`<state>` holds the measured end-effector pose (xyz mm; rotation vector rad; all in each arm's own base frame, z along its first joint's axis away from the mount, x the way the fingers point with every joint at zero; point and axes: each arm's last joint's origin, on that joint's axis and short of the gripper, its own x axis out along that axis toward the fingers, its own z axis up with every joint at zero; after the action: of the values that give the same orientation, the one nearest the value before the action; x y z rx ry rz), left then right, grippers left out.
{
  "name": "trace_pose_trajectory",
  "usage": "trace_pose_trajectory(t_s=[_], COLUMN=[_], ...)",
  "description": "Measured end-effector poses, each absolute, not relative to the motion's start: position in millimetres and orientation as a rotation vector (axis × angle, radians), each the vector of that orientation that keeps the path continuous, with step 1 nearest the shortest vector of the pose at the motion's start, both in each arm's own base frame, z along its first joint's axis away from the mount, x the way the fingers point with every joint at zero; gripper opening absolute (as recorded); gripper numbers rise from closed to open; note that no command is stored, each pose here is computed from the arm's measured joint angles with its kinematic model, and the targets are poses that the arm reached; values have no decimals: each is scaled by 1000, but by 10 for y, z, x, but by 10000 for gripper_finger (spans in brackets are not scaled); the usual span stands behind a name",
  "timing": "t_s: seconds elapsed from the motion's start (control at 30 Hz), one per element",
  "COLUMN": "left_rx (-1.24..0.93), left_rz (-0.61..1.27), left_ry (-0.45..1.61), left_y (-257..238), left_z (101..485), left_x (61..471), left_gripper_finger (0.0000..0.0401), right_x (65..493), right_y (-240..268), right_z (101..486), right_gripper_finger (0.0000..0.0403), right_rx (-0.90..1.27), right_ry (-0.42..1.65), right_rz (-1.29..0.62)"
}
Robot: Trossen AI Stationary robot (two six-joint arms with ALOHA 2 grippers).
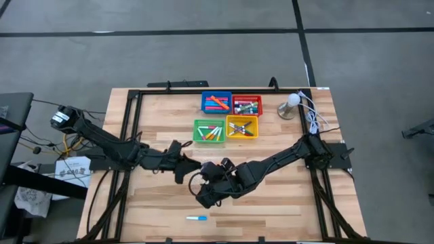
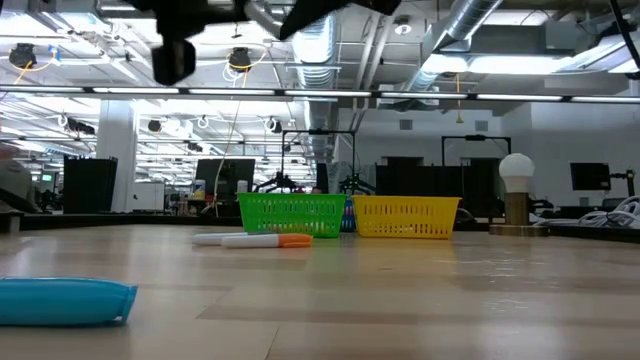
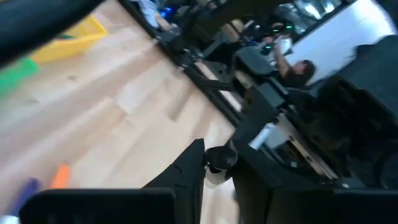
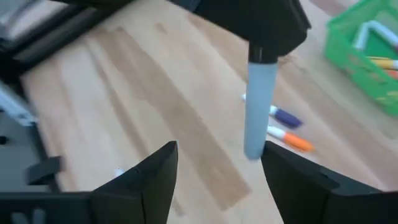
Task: Pick & Place Markers
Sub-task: Put the black mini marker into the green bin, then put the blue mini marker into the green bin
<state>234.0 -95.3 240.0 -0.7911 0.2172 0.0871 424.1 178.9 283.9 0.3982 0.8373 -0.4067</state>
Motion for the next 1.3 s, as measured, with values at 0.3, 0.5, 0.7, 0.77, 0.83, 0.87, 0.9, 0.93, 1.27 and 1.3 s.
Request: trace_pose_trajectory(t_s=[0.3,0.5,0.7,0.77,0.83,0.87,0.9,0.93,1.27,1.3], left_rx=[-617,-597,-614,-609,-634,-649,-667,-687,-750,-766], left_rz=[363,464,510,464,392,359,338,332,313,315], left_ry=[252,282,328,284,224,209,209,226,324,323], left_y=[-290,217,591,673,765,801,829,856,876,876], left_z=[2288,2213,2018,1972,1935,1908,1870,1825,1618,1617], left_x=[2475,2519,2592,2680,2766,2795,2818,2823,2852,2852], left_gripper_finger=[67,67,67,67,67,67,67,68,124,132], right_x=[4205,4214,4273,4299,4329,4325,4316,4308,4228,4228], right_y=[1510,1222,853,733,615,563,513,466,216,215], right_z=[2760,2729,2669,2637,2554,2496,2443,2404,2269,2268], right_gripper_finger=[221,221,214,211,208,207,205,202,179,178], right_rx=[306,145,5,-4,6,5,3,-2,-119,-121], right_ry=[1020,1135,1207,1212,1216,1237,1260,1278,1399,1400], right_rz=[-432,-407,-382,-393,-422,-437,-448,-455,-416,-413])
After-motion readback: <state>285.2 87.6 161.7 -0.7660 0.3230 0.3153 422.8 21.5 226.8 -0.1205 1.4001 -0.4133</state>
